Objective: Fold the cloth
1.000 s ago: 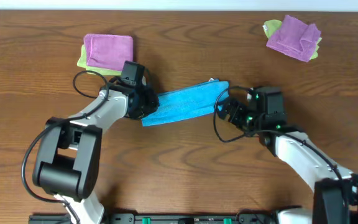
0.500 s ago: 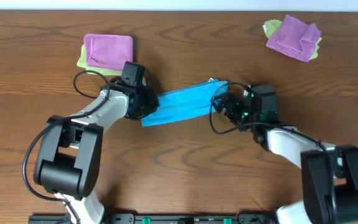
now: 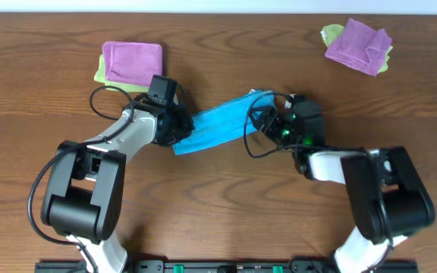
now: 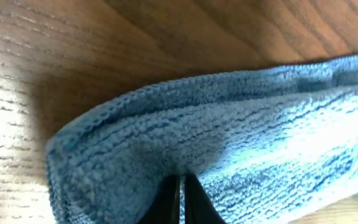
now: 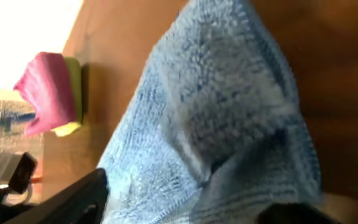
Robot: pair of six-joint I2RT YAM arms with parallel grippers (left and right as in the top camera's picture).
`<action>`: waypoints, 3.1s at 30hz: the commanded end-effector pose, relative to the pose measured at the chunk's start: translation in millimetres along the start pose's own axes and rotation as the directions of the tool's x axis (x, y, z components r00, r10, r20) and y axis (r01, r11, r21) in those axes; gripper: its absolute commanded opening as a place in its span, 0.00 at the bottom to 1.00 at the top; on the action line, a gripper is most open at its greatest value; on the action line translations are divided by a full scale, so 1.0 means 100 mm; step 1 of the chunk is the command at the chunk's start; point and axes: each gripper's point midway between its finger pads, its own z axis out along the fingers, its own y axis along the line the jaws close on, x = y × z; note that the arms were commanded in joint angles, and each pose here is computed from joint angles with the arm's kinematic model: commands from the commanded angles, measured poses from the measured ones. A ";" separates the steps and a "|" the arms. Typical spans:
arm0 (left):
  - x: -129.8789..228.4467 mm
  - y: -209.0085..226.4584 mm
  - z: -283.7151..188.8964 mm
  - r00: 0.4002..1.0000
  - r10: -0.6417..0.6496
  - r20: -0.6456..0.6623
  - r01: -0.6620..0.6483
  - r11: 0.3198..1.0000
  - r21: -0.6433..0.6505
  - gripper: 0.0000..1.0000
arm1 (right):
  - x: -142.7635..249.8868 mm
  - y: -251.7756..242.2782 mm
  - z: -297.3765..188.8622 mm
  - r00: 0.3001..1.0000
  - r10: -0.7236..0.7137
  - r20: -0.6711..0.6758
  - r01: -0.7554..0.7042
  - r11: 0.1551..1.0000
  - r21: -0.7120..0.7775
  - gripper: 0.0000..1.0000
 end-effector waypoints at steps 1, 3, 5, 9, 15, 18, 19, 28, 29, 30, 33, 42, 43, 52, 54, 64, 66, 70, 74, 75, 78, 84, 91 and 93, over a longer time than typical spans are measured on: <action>-0.03 0.01 0.02 1.000 -0.002 0.002 0.002 1.000 -0.011 0.06 | 0.18 -0.56 0.08 0.999 0.042 0.009 -0.043 0.985 0.168 0.63; -0.03 0.01 0.02 1.000 -0.002 0.002 0.002 1.000 -0.011 0.06 | 0.15 -0.63 0.09 1.000 0.015 0.028 -0.020 0.981 0.191 0.59; -0.02 0.02 0.02 1.000 -0.003 -0.002 0.003 1.000 -0.011 0.06 | 0.11 -0.68 0.09 0.999 -0.024 0.046 0.014 0.976 0.217 0.56; 0.00 0.03 0.02 1.000 -0.001 -0.009 0.001 1.000 -0.017 0.06 | 0.05 -0.74 0.07 0.994 -0.091 0.065 0.072 0.965 0.252 0.44; 0.00 0.03 0.02 1.000 0.008 -0.011 -0.009 1.000 -0.018 0.06 | 0.00 -0.70 0.12 0.980 -0.194 0.052 0.175 0.953 0.248 0.17; 0.00 0.03 0.02 1.000 0.009 -0.011 -0.009 1.000 -0.018 0.06 | -0.06 -0.60 0.15 0.960 -0.276 0.052 0.259 0.940 0.221 0.01; 0.00 0.03 0.02 1.000 0.010 -0.011 -0.010 1.000 -0.018 0.06 | -0.08 -0.55 0.15 0.955 -0.292 0.051 0.276 0.939 0.206 0.01; -0.01 0.04 0.02 1.000 0.013 -0.004 -0.013 1.000 -0.023 0.06 | -0.25 0.05 -0.08 0.910 -0.407 0.084 0.397 0.911 0.106 0.01; -0.01 0.04 0.02 1.000 0.013 -0.003 -0.013 1.000 -0.022 0.06 | -0.27 0.12 -0.14 0.901 -0.425 0.086 0.416 0.904 0.101 0.01; -0.02 0.04 0.02 1.000 0.013 -0.001 -0.013 1.000 -0.021 0.06 | -0.28 0.18 -0.18 0.892 -0.442 0.089 0.434 0.896 0.099 0.01; -0.03 0.03 0.02 1.000 0.015 0.002 -0.015 1.000 -0.018 0.06 | -0.31 0.43 -0.32 0.855 -0.506 0.110 0.501 0.862 0.077 0.01; -0.03 0.02 0.02 1.000 0.016 0.003 -0.016 1.000 -0.016 0.06 | 0.03 1.08 -0.44 0.788 -0.603 0.126 0.612 0.789 -0.054 0.01; -0.03 0.02 0.02 1.000 0.016 0.003 -0.016 1.000 -0.016 0.06 | 0.10 1.13 -0.42 0.783 -0.610 0.117 0.620 0.782 -0.069 0.01; -0.03 0.01 0.02 1.000 0.015 0.000 -0.015 1.000 -0.008 0.06 | 0.52 1.36 -0.34 0.718 -0.694 0.041 0.693 0.709 -0.129 0.01; -0.03 0.01 0.02 1.000 0.020 -0.001 -0.020 1.000 -0.006 0.06 | 0.56 1.38 -0.34 0.715 -0.698 0.038 0.695 0.705 -0.137 0.01; -0.01 -0.03 -0.09 0.999 0.052 -0.017 -0.052 0.999 0.010 0.06 | 0.76 1.48 -0.32 0.697 -0.717 0.023 0.709 0.684 -0.174 0.01; -0.05 -0.05 -0.21 0.997 0.083 -0.003 -0.083 0.997 0.011 0.06 | 0.76 1.48 -0.32 0.697 -0.717 0.018 0.709 0.685 -0.168 0.01; -0.16 -0.07 -0.42 0.993 0.105 0.053 -0.106 0.994 0.011 0.06 | 0.75 1.49 -0.31 0.688 -0.726 0.015 0.718 0.677 -0.159 0.01; -0.21 0.00 -0.57 0.991 0.109 0.084 -0.108 0.994 -0.017 0.06 | 0.75 1.51 -0.31 0.675 -0.738 0.008 0.729 0.666 -0.157 0.01; -0.21 0.04 -0.58 0.991 0.104 0.080 -0.102 0.994 -0.029 0.06 | 0.76 1.52 -0.31 0.667 -0.745 0.007 0.736 0.658 -0.159 0.01; -0.15 0.18 -0.58 0.994 0.097 0.054 -0.092 0.992 -0.080 0.06 | 0.80 1.57 -0.30 0.651 -0.759 0.012 0.750 0.640 -0.166 0.01; -0.12 0.39 -0.59 0.993 0.103 0.052 -0.091 0.978 -0.189 0.06 | 0.92 1.64 -0.22 0.627 -0.779 -0.020 0.764 0.619 -0.181 0.01; -0.15 0.51 -0.60 0.992 0.104 0.068 -0.084 0.965 -0.247 0.06 | 1.09 1.71 -0.08 0.586 -0.808 -0.061 0.786 0.585 -0.200 0.01; -0.16 0.53 -0.61 0.992 0.102 0.072 -0.081 0.963 -0.256 0.06 | 1.15 1.69 -0.03 0.571 -0.816 -0.088 0.792 0.576 -0.203 0.01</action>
